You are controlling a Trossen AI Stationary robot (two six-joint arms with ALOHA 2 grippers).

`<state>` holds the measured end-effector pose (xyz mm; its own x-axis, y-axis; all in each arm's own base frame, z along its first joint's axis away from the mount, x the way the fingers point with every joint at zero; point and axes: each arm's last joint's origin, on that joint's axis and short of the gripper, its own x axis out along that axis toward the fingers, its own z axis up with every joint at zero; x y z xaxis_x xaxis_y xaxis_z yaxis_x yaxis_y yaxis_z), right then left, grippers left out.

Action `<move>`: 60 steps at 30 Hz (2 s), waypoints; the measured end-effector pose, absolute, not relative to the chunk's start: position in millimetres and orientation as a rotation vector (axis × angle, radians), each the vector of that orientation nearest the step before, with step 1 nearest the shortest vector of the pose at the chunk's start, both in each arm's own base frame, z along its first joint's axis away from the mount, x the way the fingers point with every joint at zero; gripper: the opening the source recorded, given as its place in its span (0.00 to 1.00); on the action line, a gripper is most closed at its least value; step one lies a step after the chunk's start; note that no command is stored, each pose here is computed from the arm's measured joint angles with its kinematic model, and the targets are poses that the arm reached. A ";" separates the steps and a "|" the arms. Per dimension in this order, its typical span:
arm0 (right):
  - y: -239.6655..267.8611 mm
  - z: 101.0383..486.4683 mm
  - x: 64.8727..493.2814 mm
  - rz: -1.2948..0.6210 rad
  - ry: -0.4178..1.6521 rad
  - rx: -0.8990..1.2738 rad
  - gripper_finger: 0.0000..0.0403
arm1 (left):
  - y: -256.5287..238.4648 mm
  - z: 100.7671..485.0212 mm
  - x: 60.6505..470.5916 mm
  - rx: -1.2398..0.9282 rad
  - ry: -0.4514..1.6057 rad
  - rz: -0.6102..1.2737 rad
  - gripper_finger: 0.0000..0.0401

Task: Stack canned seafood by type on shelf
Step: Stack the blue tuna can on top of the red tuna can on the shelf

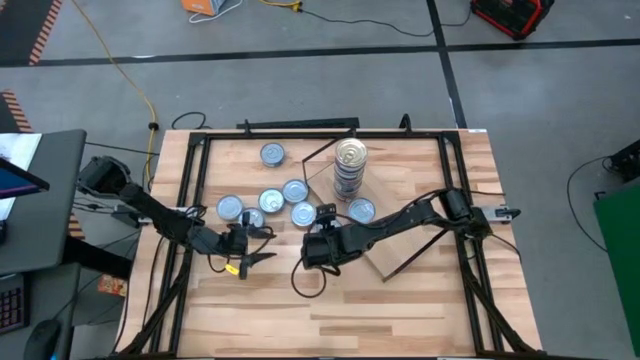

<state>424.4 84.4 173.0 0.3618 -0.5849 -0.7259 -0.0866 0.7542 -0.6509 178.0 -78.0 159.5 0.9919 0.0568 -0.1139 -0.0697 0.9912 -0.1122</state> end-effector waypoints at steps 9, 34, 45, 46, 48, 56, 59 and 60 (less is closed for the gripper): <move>94.1 170.6 426.5 -0.246 1.163 -0.663 0.75 | -80.9 164.1 178.3 -0.175 0.078 -0.026 0.56; 123.1 168.3 434.5 -0.018 1.051 -0.708 0.75 | -87.1 171.1 176.4 -0.237 0.021 -0.110 0.56; 100.7 167.5 420.6 -0.280 1.205 -0.876 0.75 | -86.5 170.3 176.5 -0.233 0.027 -0.087 0.56; 97.1 166.8 419.9 -0.316 1.216 -0.877 0.75 | -86.5 170.0 176.5 -0.232 0.030 -0.087 0.56; 93.9 167.4 418.6 -0.412 1.202 -0.881 0.75 | -86.5 169.1 176.5 -0.231 0.039 -0.086 0.56; 82.3 161.5 415.8 -0.363 1.292 -0.864 0.75 | -86.3 168.3 176.4 -0.230 0.045 -0.080 0.56; 81.0 156.6 415.9 -0.307 1.310 -0.801 0.75 | -86.3 168.3 176.4 -0.230 0.046 -0.081 0.56; 82.3 156.4 416.6 -0.288 1.303 -0.783 0.75 | -86.3 168.2 176.4 -0.229 0.046 -0.081 0.56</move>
<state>416.6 82.3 156.4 0.2738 -0.6025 -0.7497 -0.2299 0.7159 -0.6593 176.4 -86.3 168.2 0.9957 -0.0850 -0.0362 0.0745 0.9706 -0.2289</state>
